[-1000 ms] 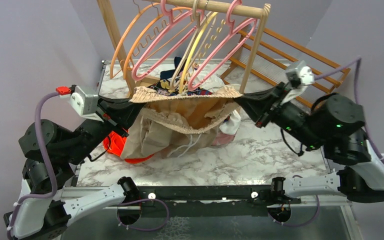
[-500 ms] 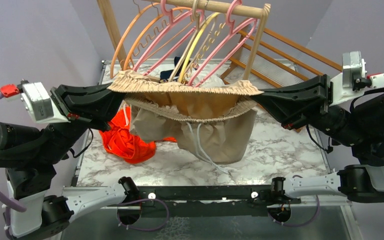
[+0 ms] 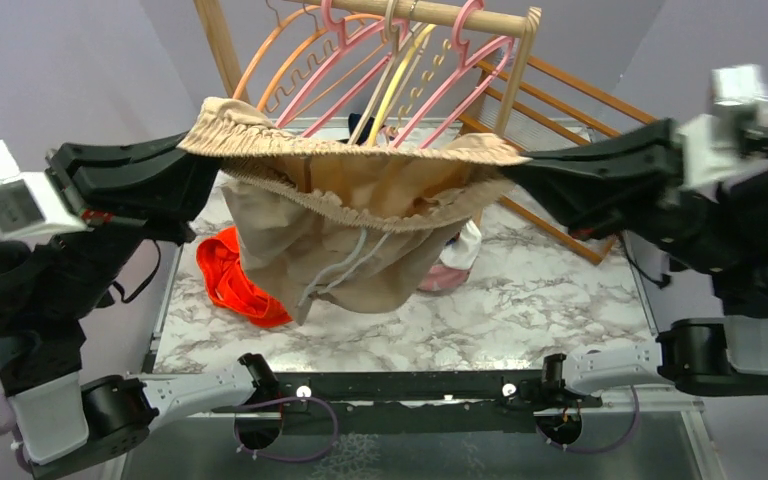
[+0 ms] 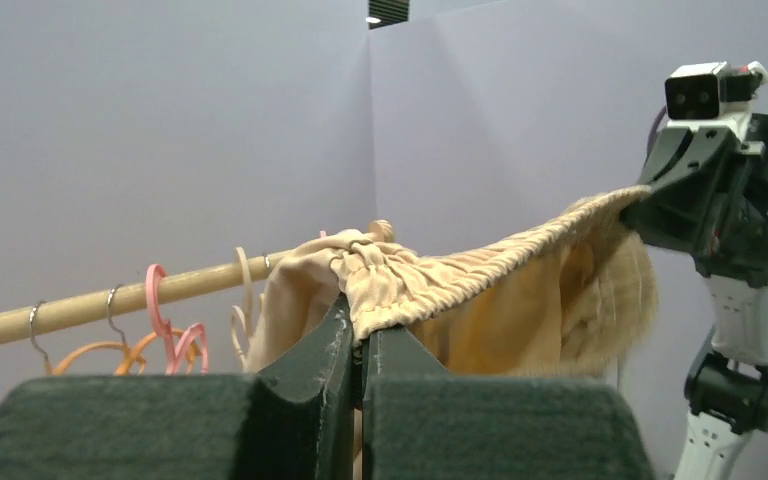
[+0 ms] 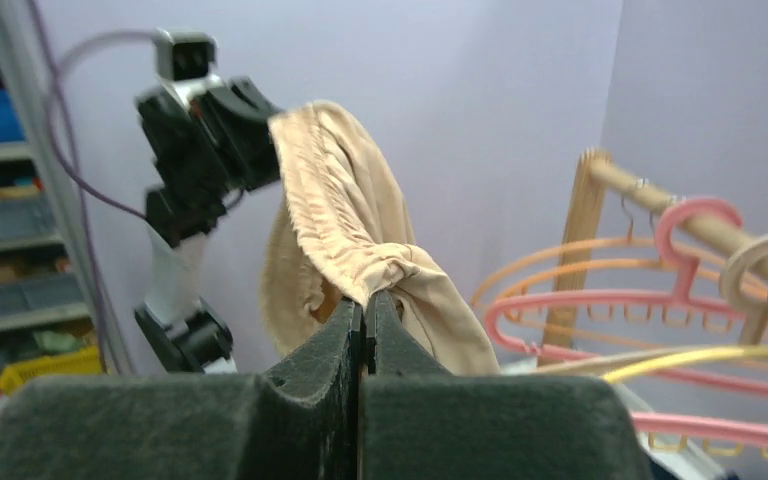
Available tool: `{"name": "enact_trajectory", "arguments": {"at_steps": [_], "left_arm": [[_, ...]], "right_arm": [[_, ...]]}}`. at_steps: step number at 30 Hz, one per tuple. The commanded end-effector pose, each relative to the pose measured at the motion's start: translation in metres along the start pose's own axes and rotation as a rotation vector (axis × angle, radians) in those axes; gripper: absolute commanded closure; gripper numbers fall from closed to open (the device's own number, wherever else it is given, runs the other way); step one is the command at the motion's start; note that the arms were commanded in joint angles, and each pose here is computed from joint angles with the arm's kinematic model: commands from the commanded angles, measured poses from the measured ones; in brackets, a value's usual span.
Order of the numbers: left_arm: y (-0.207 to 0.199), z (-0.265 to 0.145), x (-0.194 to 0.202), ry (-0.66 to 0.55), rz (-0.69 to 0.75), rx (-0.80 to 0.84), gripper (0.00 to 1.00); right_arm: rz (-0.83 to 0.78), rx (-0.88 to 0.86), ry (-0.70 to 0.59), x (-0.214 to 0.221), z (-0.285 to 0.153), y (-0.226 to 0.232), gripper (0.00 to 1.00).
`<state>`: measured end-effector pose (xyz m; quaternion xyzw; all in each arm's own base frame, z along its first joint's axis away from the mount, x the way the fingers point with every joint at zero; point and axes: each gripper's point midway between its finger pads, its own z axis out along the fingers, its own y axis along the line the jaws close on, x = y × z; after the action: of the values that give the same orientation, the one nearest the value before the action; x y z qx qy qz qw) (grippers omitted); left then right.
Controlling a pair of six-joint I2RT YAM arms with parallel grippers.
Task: Place the shorts on the hanger
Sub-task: Adjust the shorts at the center of the board.
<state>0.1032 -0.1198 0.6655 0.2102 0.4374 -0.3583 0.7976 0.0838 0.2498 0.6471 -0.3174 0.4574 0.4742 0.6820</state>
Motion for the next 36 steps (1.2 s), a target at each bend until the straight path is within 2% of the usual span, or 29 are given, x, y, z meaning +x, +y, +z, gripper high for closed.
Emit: {"name": "enact_trajectory", "arguments": {"at_steps": [1, 6, 8, 10, 12, 14, 19, 22, 24, 29, 32, 36], "left_arm": [[-0.006, -0.02, -0.025, -0.099, 0.01, 0.04, 1.0], [0.008, -0.028, 0.079, 0.093, -0.024, -0.068, 1.0], [0.007, -0.03, 0.114, 0.167, -0.038, -0.073, 1.0], [0.007, -0.032, 0.133, 0.211, -0.049, -0.081, 1.0], [0.009, -0.031, 0.139, 0.232, -0.042, -0.093, 1.0], [0.01, -0.024, 0.126, 0.214, -0.028, -0.094, 1.0], [0.001, -0.007, 0.056, 0.082, 0.002, -0.015, 1.0], [0.006, -0.013, 0.051, 0.057, -0.001, -0.046, 1.0], [0.015, -0.021, 0.074, 0.097, -0.006, -0.104, 1.0], [0.035, -0.046, 0.177, 0.324, -0.03, -0.258, 1.0], [0.038, -0.062, 0.232, 0.444, -0.059, -0.317, 1.0], [0.04, -0.085, 0.278, 0.541, -0.102, -0.379, 1.0]], "right_arm": [[0.001, -0.091, -0.191, -0.052, -0.041, 0.011, 0.99], [0.004, 0.127, 0.068, 0.073, -0.027, -0.022, 0.99], [0.007, 0.167, 0.153, 0.109, -0.027, -0.027, 0.99], [0.005, 0.19, 0.207, 0.132, -0.027, -0.029, 0.99], [-0.004, 0.203, 0.214, 0.131, -0.027, -0.032, 0.99], [-0.022, 0.191, 0.169, 0.105, -0.024, -0.032, 0.99], [-0.032, 0.084, -0.003, 0.019, -0.026, -0.018, 0.99], [-0.03, 0.151, -0.004, 0.025, -0.032, -0.029, 0.99], [-0.035, 0.271, 0.064, 0.057, -0.036, -0.049, 0.99], [-0.06, 0.561, 0.318, 0.173, -0.053, -0.088, 0.99], [-0.072, 0.633, 0.453, 0.232, -0.061, -0.093, 0.99], [-0.071, 0.671, 0.545, 0.277, -0.07, -0.093, 0.99]]}}
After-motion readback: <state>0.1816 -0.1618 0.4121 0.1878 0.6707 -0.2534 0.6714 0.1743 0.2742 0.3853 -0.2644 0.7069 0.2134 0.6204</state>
